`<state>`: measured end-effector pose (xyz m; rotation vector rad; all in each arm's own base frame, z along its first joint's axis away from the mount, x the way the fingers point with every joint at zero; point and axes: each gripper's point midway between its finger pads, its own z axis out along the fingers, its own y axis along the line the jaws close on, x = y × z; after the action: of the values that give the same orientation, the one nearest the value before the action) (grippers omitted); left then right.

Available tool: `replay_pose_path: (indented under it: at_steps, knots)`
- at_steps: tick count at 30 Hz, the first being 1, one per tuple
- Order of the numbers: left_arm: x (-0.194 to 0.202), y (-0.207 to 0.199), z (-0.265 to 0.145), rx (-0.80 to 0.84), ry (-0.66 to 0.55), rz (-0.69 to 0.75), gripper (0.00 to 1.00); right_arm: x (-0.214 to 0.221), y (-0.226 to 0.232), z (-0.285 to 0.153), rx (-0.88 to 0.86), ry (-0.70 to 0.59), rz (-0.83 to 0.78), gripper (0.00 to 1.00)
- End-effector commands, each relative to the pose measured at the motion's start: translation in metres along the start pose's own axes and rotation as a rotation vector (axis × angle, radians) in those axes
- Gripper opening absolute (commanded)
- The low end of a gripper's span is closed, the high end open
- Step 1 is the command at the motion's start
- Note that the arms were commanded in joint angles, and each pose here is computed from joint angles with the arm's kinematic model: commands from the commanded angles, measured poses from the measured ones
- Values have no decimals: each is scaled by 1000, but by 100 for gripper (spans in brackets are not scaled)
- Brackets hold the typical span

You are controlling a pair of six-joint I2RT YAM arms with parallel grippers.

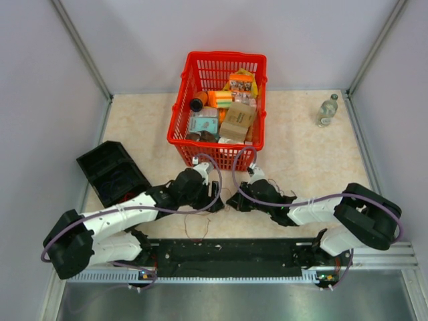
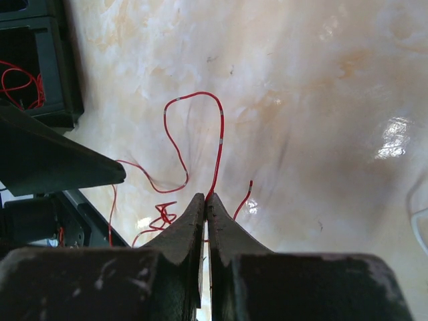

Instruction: Untangle the cables

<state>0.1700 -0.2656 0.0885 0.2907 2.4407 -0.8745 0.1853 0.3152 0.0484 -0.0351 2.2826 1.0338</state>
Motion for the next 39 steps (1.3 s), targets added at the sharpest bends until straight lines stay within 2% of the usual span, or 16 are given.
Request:
replay_pose_path:
  at_steps: [1,3,4,6,9,16,21,24,27,30,39]
  knots:
    - [20,20,-7,-64,80,82,63,-1,11,-1,-39,2,-5,0]
    - [28,31,-12,-116,77,24,61,1,14,-1,-57,17,-22,0]
    - [31,36,-16,-134,60,-15,66,4,21,0,-83,44,-40,0]
    - [35,43,-22,-138,8,-75,83,10,24,1,-99,74,-66,0]
    - [32,60,-33,-212,-64,-116,97,12,28,3,-118,86,-72,0]
    - [52,106,-57,-536,49,-163,98,11,28,3,-107,98,-117,0]
    - [71,116,-53,-611,136,-217,98,10,27,1,-105,92,-125,0]
    - [67,100,-42,-515,131,-220,93,11,27,0,-105,98,-126,0]
    - [58,61,-26,-278,97,-240,82,14,29,3,-118,107,-105,0]
    - [51,26,-18,-41,54,-245,80,19,33,6,-141,125,-62,0]
    - [42,15,0,25,36,-218,86,27,35,14,-150,152,18,0]
